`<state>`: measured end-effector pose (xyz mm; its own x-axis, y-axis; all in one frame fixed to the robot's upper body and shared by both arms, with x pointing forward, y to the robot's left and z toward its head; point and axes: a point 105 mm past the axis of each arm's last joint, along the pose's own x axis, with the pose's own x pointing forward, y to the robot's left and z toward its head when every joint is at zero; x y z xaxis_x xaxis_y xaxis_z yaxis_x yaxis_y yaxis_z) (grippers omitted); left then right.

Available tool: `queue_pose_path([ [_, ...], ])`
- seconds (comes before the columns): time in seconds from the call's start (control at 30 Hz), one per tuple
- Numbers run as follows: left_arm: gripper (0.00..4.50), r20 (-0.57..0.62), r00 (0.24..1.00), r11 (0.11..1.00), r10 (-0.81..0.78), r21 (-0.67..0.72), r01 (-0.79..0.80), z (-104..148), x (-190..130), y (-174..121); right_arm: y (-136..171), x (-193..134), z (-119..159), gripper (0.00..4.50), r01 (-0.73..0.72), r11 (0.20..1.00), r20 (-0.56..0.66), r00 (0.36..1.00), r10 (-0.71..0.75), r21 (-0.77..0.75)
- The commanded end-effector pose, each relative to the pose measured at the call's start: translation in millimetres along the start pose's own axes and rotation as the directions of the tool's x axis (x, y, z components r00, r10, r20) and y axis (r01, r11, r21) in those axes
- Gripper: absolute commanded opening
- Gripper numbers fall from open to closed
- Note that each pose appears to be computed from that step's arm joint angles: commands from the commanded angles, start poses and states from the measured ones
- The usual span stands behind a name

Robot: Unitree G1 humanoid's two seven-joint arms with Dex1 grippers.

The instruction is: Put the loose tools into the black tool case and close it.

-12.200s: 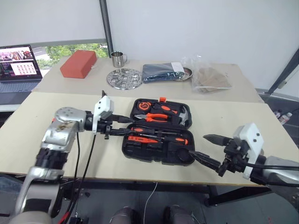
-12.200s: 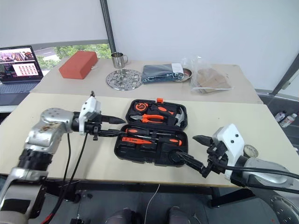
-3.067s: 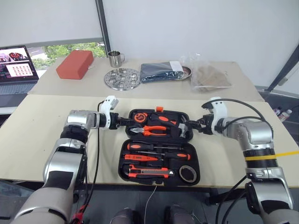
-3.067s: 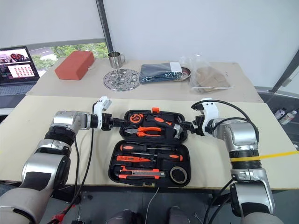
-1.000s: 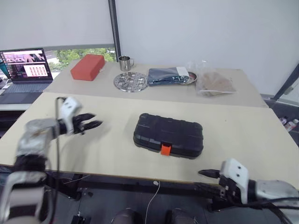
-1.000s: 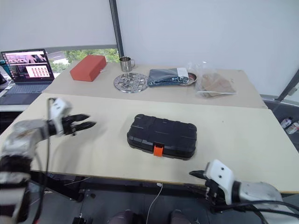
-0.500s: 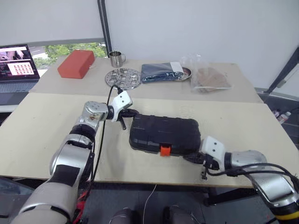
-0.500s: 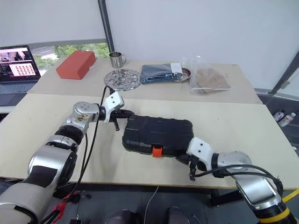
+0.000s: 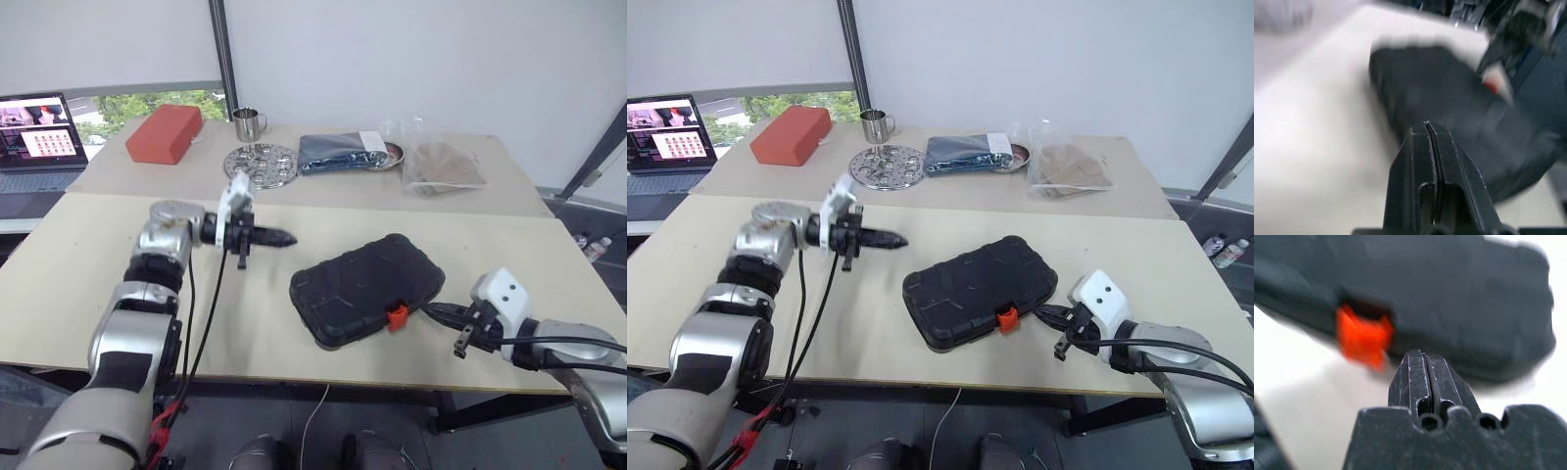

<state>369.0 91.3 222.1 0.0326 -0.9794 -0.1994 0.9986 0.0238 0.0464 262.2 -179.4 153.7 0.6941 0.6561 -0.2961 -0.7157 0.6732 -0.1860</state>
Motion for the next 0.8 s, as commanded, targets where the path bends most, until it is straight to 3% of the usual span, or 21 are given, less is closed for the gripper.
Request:
queue_pose_path([
  [0.03,0.06,-0.104,0.991,0.994,-0.082,0.062,0.089,-24.9,46.4,-18.3,12.2,7.6,15.7,0.0,-0.027,1.0,0.041,0.999,0.026,0.011],
  [0.13,0.06,-0.192,0.978,0.986,-0.075,0.135,0.102,-46.9,71.7,-22.5,15.4,17.2,5.2,0.0,-0.038,0.999,-0.02,0.999,0.038,0.016],
  [0.33,0.06,-0.275,0.959,0.953,-0.069,0.267,0.145,-63.7,88.6,-27.3,13.5,12.0,-8.8,0.0,-0.008,0.999,-0.093,0.996,0.011,0.032],
  [0.57,0.06,-0.293,0.952,0.927,-0.085,0.327,0.184,-70.3,93.9,-31.3,13.8,-12.5,-12.5,0.0,0.052,0.996,-0.099,0.994,-0.046,0.066],
  [0.8,0.06,-0.301,0.948,0.917,-0.107,0.338,0.211,-72.1,100.9,-34.5,23.8,-13.6,-40.5,0.0,0.083,0.989,-0.149,0.987,-0.065,0.119],
])
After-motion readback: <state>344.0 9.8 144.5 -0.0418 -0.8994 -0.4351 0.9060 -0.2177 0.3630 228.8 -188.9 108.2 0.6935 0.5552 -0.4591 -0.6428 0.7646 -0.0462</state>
